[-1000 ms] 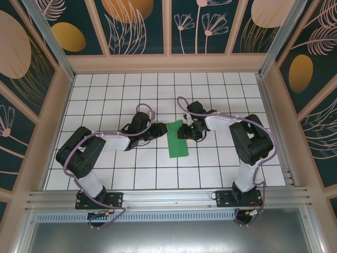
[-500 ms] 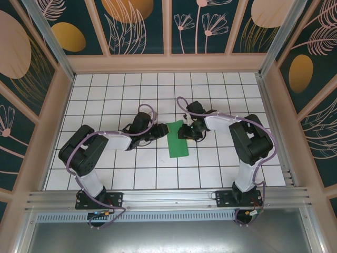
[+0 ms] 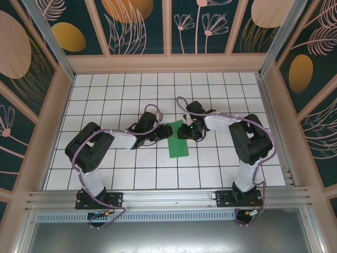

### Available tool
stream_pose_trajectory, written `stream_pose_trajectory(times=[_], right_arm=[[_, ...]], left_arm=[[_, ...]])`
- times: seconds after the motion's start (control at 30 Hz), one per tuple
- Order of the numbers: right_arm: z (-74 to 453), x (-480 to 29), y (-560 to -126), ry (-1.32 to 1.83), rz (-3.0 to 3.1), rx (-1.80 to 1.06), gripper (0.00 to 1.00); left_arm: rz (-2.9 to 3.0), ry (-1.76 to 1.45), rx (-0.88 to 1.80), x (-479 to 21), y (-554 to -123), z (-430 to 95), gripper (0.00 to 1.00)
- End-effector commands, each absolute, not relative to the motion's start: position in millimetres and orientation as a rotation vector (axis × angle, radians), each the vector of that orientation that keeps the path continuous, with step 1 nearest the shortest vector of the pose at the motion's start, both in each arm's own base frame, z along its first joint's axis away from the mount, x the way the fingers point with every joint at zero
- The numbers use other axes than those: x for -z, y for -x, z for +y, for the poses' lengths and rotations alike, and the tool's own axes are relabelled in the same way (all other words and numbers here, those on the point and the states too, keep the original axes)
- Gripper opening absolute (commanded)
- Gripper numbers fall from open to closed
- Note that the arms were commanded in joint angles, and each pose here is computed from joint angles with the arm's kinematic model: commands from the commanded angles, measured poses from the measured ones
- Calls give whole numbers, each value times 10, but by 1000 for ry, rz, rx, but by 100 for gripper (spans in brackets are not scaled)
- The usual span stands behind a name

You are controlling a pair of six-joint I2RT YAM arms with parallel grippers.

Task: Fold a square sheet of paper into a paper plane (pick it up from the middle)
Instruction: Hold the square sheet of paper at the center of the table.

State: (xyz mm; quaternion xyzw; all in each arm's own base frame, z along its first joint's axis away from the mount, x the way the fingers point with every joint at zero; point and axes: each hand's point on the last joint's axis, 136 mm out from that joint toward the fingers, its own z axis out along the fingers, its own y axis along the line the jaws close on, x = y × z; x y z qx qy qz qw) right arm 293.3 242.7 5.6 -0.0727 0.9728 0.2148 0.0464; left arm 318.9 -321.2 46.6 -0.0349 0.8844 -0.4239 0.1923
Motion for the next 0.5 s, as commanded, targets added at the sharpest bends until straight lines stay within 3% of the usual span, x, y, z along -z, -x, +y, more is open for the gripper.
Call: stream_pose_trajectory(times=[0.0, 0.47], right_arm=[[2066, 875, -2650, 266, 3120, -334, 47], [2070, 887, -2642, 268, 3123, -330, 47]], left_arm=[[2499, 79, 1210, -446, -3190, -3303, 24], [2623, 126, 1107, -148, -3138, -3248, 15]])
